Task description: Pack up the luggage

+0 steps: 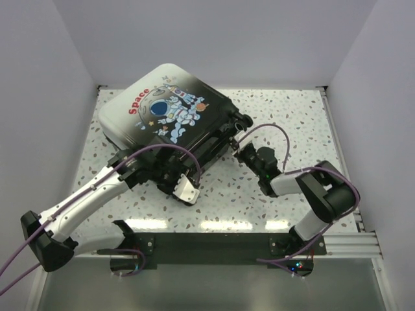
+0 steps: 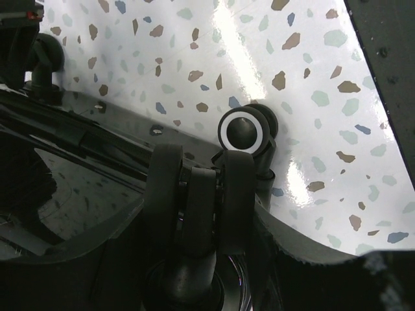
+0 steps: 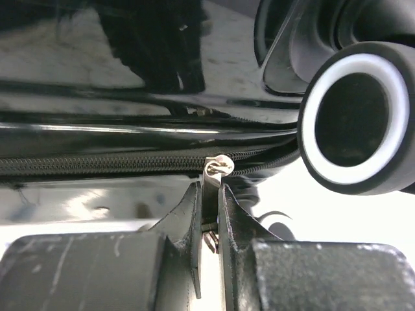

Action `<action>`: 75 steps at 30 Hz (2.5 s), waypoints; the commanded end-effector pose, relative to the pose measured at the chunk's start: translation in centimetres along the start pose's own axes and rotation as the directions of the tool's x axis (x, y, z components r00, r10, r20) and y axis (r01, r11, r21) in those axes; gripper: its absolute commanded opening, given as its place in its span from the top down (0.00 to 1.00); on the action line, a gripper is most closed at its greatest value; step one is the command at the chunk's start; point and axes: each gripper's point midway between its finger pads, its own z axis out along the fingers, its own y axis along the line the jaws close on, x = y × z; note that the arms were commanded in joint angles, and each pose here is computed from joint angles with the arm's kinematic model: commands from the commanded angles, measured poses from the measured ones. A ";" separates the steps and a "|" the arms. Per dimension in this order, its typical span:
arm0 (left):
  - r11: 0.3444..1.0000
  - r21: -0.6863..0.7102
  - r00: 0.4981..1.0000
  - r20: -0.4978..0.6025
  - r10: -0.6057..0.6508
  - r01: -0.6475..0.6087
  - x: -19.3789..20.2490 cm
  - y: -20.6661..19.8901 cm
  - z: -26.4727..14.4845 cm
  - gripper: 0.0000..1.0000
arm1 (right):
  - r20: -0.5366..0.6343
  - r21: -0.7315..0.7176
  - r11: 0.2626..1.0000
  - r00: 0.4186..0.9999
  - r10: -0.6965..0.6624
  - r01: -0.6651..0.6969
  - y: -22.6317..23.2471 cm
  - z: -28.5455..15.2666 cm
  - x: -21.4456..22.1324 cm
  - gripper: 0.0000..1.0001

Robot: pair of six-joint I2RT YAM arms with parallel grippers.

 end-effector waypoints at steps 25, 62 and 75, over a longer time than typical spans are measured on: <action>0.967 -0.196 0.984 -0.029 -0.174 0.166 1.2 1.5 -0.8 1.00 | -0.022 -0.095 0.706 0.710 0.704 -0.702 -2.9 -4.7 -5.2 1.00; 0.879 -0.462 0.939 -0.239 -0.248 0.115 10.3 4.8 -4.6 1.00 | -0.136 0.008 0.631 0.624 0.769 -0.776 -13.5 -3.1 4.2 1.00; 0.829 -0.559 0.826 -0.462 -0.323 0.012 16.2 3.2 -7.1 1.00 | -0.168 -0.150 0.566 0.586 0.793 -0.810 -13.6 -3.1 -0.7 1.00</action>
